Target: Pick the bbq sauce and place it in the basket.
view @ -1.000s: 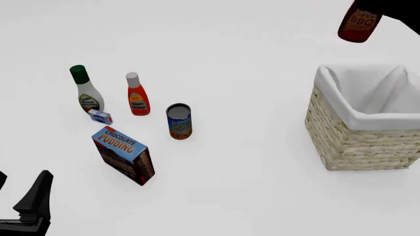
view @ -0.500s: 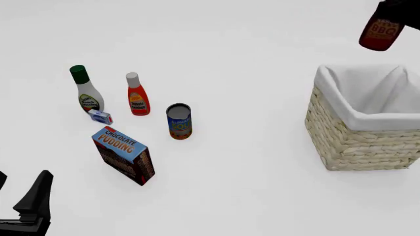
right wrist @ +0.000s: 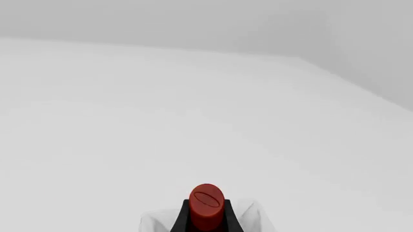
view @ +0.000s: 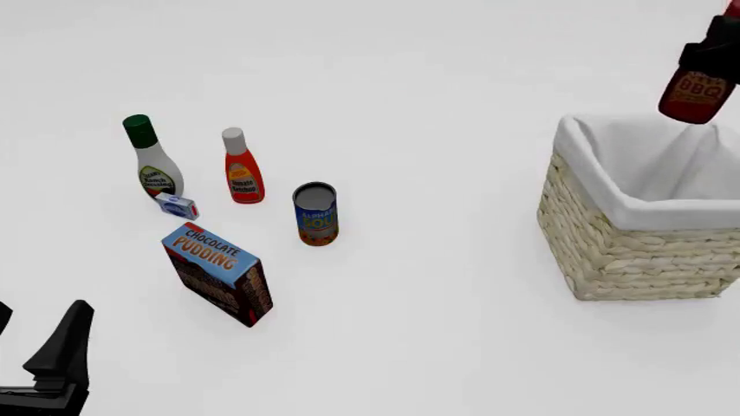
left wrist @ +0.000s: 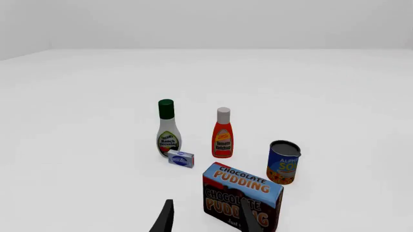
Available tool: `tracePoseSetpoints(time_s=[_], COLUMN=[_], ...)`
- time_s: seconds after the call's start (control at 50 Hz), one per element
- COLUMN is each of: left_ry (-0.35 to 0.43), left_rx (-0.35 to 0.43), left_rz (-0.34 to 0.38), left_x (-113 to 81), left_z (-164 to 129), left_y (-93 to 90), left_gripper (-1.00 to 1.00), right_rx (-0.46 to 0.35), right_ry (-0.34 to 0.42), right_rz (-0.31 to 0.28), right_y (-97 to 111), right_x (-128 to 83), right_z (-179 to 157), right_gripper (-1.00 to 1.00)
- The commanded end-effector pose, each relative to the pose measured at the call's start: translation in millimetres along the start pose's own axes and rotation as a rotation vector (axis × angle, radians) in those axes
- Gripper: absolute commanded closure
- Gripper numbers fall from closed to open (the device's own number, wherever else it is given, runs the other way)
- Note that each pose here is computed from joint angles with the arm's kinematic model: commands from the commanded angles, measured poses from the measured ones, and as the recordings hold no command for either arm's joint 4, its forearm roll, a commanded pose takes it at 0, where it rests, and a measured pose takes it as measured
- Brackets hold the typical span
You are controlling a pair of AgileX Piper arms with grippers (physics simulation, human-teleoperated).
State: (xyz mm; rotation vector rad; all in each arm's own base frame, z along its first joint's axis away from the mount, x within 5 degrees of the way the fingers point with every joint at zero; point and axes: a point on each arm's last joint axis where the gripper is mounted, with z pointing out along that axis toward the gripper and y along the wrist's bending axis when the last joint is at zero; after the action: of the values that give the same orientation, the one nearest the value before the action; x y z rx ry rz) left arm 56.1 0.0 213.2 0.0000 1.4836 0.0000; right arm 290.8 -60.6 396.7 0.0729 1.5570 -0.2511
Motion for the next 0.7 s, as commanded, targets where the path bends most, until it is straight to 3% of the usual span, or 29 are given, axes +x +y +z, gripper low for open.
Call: tracePoseSetpoints(time_s=[0.02, 0.7], left_ry=[0.000, 0.000], left_rx=[0.000, 0.000], left_rz=[0.000, 0.000], left_x=[0.0, 0.0], left_z=[0.0, 0.0], left_y=[0.0, 0.0], left_gripper=[-1.00, -1.00], right_rx=[0.020, 0.032], right_ry=[0.025, 0.104], right_rz=[-0.006, -0.045], right_y=[-5.0, -7.7], right_x=[17.0, 64.7], right_z=[1.7, 27.3], right_gripper=[1.00, 1.00])
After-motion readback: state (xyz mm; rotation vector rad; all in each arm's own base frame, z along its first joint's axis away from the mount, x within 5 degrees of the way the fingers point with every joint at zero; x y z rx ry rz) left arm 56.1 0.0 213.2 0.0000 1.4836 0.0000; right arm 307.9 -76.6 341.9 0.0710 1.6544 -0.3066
